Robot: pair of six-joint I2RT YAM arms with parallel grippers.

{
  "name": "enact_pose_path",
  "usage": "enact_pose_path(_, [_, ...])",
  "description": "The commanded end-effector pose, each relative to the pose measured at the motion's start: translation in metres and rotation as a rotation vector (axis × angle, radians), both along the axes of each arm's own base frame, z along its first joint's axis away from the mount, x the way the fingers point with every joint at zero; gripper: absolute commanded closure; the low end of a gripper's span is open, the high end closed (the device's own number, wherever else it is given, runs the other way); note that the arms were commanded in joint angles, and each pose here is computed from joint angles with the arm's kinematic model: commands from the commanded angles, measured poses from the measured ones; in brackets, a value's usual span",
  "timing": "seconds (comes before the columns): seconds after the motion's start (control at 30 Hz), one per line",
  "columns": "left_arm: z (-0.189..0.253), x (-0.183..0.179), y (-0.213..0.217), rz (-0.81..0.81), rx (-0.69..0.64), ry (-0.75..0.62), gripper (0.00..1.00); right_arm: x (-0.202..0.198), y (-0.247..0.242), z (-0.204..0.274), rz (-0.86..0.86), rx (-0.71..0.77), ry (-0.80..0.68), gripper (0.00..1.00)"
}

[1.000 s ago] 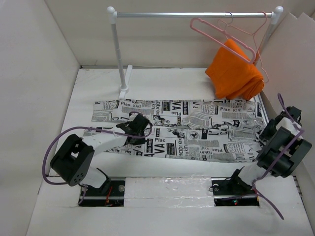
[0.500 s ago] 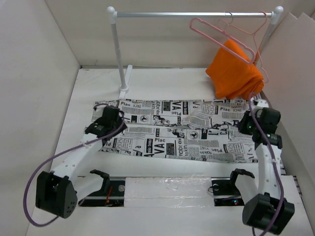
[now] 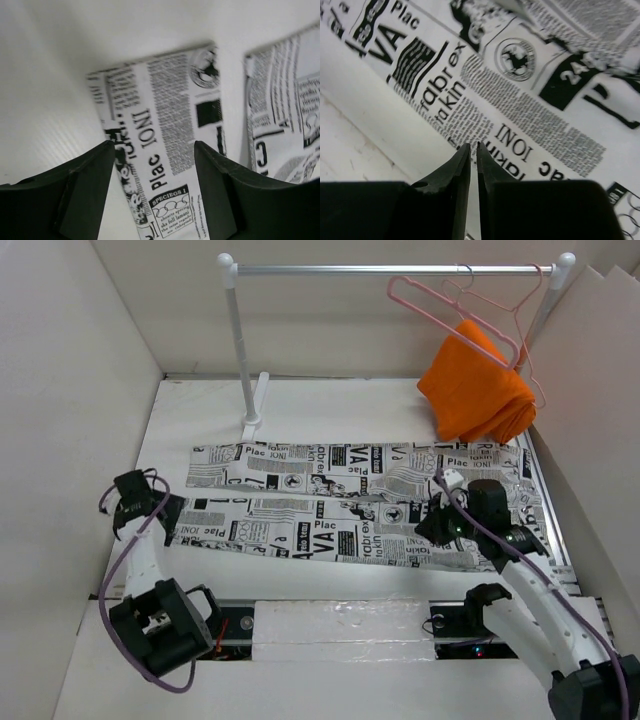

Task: Place the trousers on the hanger
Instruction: Fold the trousers at the center of the board.

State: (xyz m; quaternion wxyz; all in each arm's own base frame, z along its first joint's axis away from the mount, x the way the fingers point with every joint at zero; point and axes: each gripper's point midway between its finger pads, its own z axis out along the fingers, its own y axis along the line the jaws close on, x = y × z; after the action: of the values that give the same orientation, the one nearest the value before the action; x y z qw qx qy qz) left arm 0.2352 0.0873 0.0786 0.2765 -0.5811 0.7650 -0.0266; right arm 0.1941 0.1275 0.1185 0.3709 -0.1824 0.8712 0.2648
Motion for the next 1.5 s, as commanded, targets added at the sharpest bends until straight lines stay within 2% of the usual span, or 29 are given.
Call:
enact_pose_path(0.0, [-0.013,-0.017,0.013,0.111,-0.085,0.009,0.40,-0.002,0.025,0.006,0.137,0.013,-0.056,0.84])
enact_pose_path(0.17, [-0.030,-0.033,0.025,0.211,-0.090,0.116,0.44,0.004,0.041,0.017,0.197,-0.039,-0.110,0.79])
enact_pose_path(0.3, [-0.050,-0.039,0.023,0.229,-0.110,0.170,0.43,0.013,0.051,0.026,0.228,-0.037,-0.129,0.77])
enact_pose_path(0.7, [-0.082,-0.045,0.025,0.233,-0.114,0.228,0.45,0.021,0.057,0.027,0.235,-0.043,-0.124,0.76])
enact_pose_path(0.77, [-0.082,-0.041,0.029,0.220,-0.088,0.227,0.49,0.022,0.057,0.028,0.229,-0.040,-0.124,0.76])
enact_pose_path(0.87, [-0.080,-0.030,0.029,0.151,-0.053,0.216,0.77,0.023,0.056,0.029,0.222,-0.048,-0.118,0.76])
enact_pose_path(0.93, [-0.077,-0.025,0.028,0.109,-0.052,0.204,0.92,0.022,0.053,0.027,0.224,-0.065,-0.113,0.75])
enact_pose_path(1.0, [-0.067,-0.018,0.028,0.084,-0.047,0.172,1.00,0.024,0.050,0.026,0.215,-0.086,-0.111,0.75])
enact_pose_path(1.17, [-0.013,0.000,0.034,0.029,0.020,0.036,1.00,0.017,0.036,0.018,0.190,-0.133,-0.056,0.71])
enact_pose_path(1.2, [0.012,0.009,0.033,0.005,0.043,-0.045,1.00,0.017,0.032,0.015,0.174,-0.150,-0.045,0.69])
enact_pose_path(1.27, [0.032,0.008,0.026,-0.022,0.072,-0.059,1.00,0.015,0.025,0.005,0.152,-0.176,-0.020,0.67])
enact_pose_path(1.3, [0.045,0.006,0.033,-0.002,0.129,-0.061,1.00,0.013,0.025,0.002,0.156,-0.177,-0.011,0.66])
enact_pose_path(1.47, [0.065,-0.016,0.040,0.041,0.206,-0.027,1.00,0.007,0.029,-0.005,0.185,-0.155,0.037,0.63])
